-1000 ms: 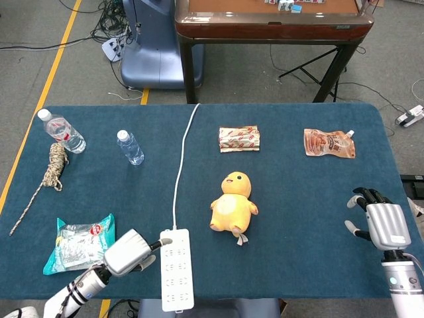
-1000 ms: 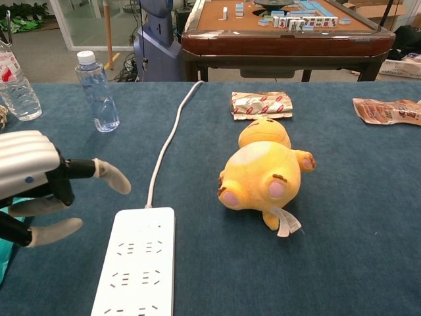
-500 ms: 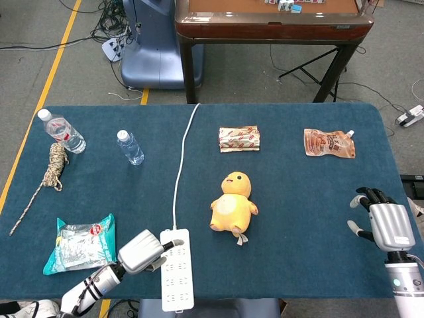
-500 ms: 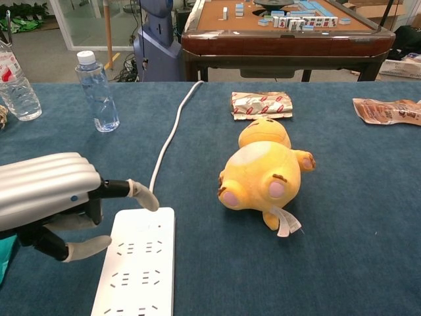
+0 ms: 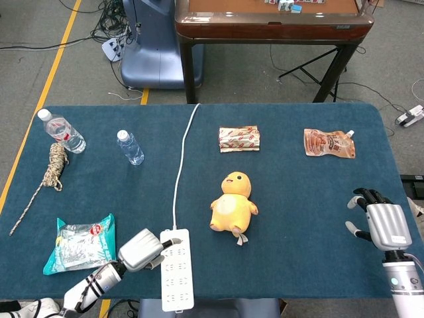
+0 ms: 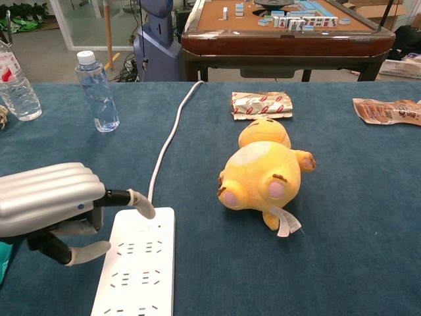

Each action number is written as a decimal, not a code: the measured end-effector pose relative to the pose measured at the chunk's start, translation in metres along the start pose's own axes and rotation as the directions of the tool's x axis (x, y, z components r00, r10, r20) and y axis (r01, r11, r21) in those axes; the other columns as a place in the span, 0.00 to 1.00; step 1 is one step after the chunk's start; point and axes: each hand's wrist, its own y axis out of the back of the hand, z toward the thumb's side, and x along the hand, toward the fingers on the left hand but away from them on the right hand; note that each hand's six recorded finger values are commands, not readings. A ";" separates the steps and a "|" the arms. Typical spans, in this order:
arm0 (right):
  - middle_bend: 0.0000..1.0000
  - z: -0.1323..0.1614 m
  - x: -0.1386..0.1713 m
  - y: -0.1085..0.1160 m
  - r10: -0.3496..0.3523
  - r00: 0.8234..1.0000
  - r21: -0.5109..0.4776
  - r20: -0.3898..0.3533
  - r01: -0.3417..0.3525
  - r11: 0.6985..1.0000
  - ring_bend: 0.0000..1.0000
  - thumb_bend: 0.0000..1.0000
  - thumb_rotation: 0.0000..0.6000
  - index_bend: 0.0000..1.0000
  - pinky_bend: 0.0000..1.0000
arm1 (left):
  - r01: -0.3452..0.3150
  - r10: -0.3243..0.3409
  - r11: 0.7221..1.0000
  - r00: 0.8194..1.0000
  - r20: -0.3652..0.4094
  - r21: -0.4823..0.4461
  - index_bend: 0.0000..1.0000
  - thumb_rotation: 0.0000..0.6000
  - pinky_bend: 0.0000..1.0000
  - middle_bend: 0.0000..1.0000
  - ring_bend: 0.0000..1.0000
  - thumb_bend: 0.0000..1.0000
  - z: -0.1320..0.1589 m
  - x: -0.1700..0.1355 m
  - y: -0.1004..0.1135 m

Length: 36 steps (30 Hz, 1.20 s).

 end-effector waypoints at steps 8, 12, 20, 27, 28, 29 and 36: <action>0.29 0.001 -0.002 -0.002 0.008 1.000 0.002 -0.002 -0.008 1.000 0.25 0.15 1.00 0.46 0.43 | 0.010 -0.010 1.000 1.000 -0.007 -0.011 0.34 1.00 1.00 1.00 0.97 0.46 -0.004 -0.002 -0.006; 0.29 0.004 -0.003 -0.004 0.015 1.000 0.001 -0.008 -0.015 1.000 0.25 0.14 1.00 0.46 0.43 | 0.021 -0.021 1.000 1.000 -0.015 -0.005 0.34 1.00 1.00 1.00 0.97 0.48 -0.007 -0.002 -0.008; 0.29 0.005 -0.005 -0.007 0.023 1.000 0.000 -0.012 -0.023 1.000 0.25 0.15 1.00 0.46 0.43 | 0.057 -0.057 0.998 0.998 -0.039 0.002 0.34 1.00 1.00 1.00 0.98 0.58 -0.009 -0.002 -0.011; 0.29 0.004 -0.004 -0.009 0.027 1.000 -0.004 -0.007 -0.027 1.000 0.25 0.15 1.00 0.46 0.43 | 0.070 -0.069 0.998 0.996 -0.050 0.007 0.34 1.00 1.00 1.00 0.99 0.58 -0.010 0.001 -0.010; 0.29 0.003 -0.003 -0.010 0.027 1.000 -0.005 -0.006 -0.027 1.000 0.25 0.14 1.00 0.46 0.43 | 0.069 -0.069 0.998 0.996 -0.050 0.007 0.34 1.00 1.00 1.00 0.99 0.58 -0.010 0.001 -0.010; 0.29 0.003 -0.003 -0.010 0.029 1.000 -0.005 -0.006 -0.029 1.000 0.25 0.14 1.00 0.46 0.43 | 0.068 -0.068 0.998 0.996 -0.050 0.008 0.34 1.00 1.00 1.00 0.99 0.58 -0.010 0.002 -0.010; 0.29 0.002 -0.003 -0.012 0.033 0.999 -0.008 -0.003 -0.033 0.999 0.25 0.15 1.00 0.46 0.43 | 0.056 -0.056 0.998 0.997 -0.045 0.014 0.34 1.00 1.00 1.00 0.99 0.58 -0.007 0.006 -0.007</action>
